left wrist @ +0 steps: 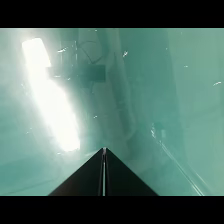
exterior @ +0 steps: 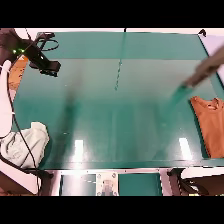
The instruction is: Fold the shirts.
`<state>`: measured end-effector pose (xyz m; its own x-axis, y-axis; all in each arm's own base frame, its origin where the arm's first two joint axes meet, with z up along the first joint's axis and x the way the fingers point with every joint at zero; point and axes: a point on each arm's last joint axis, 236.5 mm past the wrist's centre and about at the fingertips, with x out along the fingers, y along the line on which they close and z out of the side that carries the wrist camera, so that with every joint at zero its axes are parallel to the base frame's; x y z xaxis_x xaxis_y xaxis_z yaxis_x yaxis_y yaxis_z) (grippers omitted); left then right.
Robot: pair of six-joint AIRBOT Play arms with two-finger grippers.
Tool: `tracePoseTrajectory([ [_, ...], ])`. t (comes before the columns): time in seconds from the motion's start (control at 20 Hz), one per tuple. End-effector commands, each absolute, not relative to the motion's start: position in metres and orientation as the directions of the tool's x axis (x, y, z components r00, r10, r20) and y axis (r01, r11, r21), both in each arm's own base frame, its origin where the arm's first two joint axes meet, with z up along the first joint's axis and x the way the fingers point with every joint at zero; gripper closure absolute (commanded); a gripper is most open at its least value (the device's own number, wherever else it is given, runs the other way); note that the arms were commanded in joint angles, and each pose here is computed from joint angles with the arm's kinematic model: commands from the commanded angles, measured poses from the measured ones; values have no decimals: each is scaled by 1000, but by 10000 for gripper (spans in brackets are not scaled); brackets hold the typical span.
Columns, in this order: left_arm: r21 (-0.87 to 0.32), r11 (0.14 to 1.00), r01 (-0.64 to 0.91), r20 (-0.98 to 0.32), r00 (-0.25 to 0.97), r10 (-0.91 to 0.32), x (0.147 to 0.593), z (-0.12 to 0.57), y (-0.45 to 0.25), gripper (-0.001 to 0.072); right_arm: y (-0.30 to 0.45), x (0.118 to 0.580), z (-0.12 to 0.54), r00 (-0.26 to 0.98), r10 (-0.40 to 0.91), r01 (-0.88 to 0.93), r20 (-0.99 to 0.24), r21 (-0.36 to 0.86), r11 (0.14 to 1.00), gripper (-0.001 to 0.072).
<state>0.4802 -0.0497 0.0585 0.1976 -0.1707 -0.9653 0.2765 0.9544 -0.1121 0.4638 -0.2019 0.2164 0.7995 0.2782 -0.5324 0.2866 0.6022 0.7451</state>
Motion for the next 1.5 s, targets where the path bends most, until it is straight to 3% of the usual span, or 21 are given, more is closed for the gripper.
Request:
tracePoseTrajectory([
  [0.0, -126, 956, 265, -964, 197, -181, 480, 59, -52, 682, -287, 387, 193, 737, 94, 545, -670, 670, 504, 694],
  [0.25, -140, 954, 264, -962, 193, -194, 479, 59, -55, 682, -319, 319, 162, 559, -5, 778, -829, 523, 347, 694],
  [0.4, -142, 954, 264, -964, 182, -194, 477, 59, -55, 682, -319, 331, 180, 624, -32, 741, -781, 578, 341, 694],
  [0.55, -142, 954, 264, -965, 179, -194, 476, 59, -55, 683, -310, 376, 223, 799, -2, 567, -601, 753, 335, 694],
  [0.65, -143, 954, 264, -965, 179, -194, 476, 58, -55, 683, -306, 394, 242, 854, 1, 491, -520, 806, 331, 693],
  [1.0, -142, 954, 265, -964, 180, -194, 476, 59, -55, 682, -298, 389, 238, 833, 16, 531, -553, 807, 260, 694],
  [1.1, -142, 954, 265, -965, 179, -194, 476, 58, -55, 683, -295, 370, 223, 766, 5, 625, -643, 747, 225, 694],
  [1.3, -142, 954, 265, -965, 179, -194, 476, 58, -55, 682, -303, 295, 177, 486, -87, 866, -870, 465, 185, 694],
  [1.45, -142, 954, 265, -965, 179, -194, 476, 58, -55, 682, -303, 246, 152, 332, -100, 937, -938, 315, 154, 695],
])
